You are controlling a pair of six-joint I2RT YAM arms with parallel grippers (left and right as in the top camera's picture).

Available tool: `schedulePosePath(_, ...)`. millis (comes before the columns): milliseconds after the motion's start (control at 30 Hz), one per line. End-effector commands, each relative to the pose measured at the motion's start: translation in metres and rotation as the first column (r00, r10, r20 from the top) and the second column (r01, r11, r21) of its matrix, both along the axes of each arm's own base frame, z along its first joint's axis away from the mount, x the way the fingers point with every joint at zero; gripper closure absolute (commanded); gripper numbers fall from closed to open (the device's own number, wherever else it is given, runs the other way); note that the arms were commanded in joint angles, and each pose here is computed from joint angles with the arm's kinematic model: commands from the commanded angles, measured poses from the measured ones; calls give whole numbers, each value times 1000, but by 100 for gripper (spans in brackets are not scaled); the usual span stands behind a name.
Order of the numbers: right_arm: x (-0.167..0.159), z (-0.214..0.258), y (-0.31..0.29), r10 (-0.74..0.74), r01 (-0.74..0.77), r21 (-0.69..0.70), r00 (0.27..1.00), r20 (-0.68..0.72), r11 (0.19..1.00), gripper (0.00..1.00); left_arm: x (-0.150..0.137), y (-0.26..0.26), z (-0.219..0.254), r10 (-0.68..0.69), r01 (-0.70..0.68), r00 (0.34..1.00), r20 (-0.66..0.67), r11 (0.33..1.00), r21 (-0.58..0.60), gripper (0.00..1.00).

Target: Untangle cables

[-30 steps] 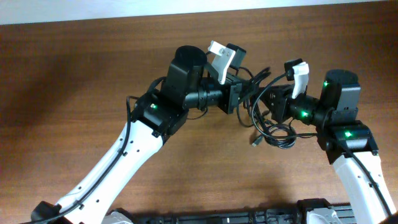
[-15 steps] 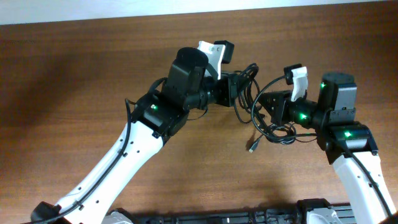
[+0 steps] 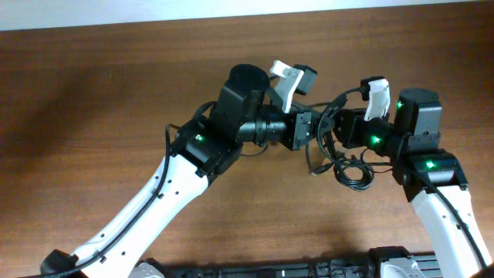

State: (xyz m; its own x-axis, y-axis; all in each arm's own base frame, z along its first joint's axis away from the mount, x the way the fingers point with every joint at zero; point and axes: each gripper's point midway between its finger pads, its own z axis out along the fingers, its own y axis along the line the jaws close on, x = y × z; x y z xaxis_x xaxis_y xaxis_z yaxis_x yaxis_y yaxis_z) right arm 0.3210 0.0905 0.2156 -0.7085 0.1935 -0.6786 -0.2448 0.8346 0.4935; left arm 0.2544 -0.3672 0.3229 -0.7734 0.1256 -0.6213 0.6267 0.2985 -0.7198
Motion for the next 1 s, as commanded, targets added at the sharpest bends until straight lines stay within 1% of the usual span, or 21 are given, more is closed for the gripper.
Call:
schedulePosePath(0,11,-18,-18,-119,117,-37,991,-59,992,58,-29,-2,26,-130,131,991,17,989,-72,100)
schedulePosePath(67,14,-21,-23,-151,147,-56,986,-66,988,58,-28,-1,26,-132,133,991,16,988,-73,100)
schedulePosePath(167,15,-26,-34,-202,195,-101,977,-70,976,58,-19,9,29,-98,99,995,18,992,-75,100)
schedulePosePath(267,14,-30,-40,-229,218,-127,970,-80,968,58,-2,32,34,-28,29,1000,14,997,-71,100)
schedulePosePath(333,12,-33,-44,-251,236,-149,964,-90,960,58,9,46,30,17,-18,1000,-12,998,-54,100)
schedulePosePath(467,11,-37,-50,-274,255,-174,957,-97,951,58,35,77,17,102,-103,995,-20,995,-7,100)
schedulePosePath(567,11,-36,-49,-270,252,-170,958,-96,953,59,41,84,16,96,-96,993,64,995,6,100)
schedulePosePath(600,10,-35,-46,-256,239,-157,962,-97,958,58,41,84,16,78,-80,990,116,997,13,100)
schedulePosePath(667,9,-25,-34,-199,191,-102,977,-81,976,57,41,84,16,71,-74,988,135,997,16,100)
schedulePosePath(733,7,-9,-11,-58,58,-37,998,-19,998,55,43,84,16,80,-84,987,138,996,20,100)
schedulePosePath(767,2,1,4,45,-45,-4,999,27,999,54,43,84,17,80,-83,986,144,996,15,100)
schedulePosePath(833,-6,10,21,153,-156,46,986,62,987,54,46,83,23,83,-84,982,172,996,-1,100)
schedulePosePath(900,-13,12,28,193,-197,82,980,56,977,54,49,81,30,87,-84,974,209,996,-23,100)
schedulePosePath(967,-15,11,28,186,-188,106,982,30,976,54,54,81,38,101,-94,963,251,995,-42,100)
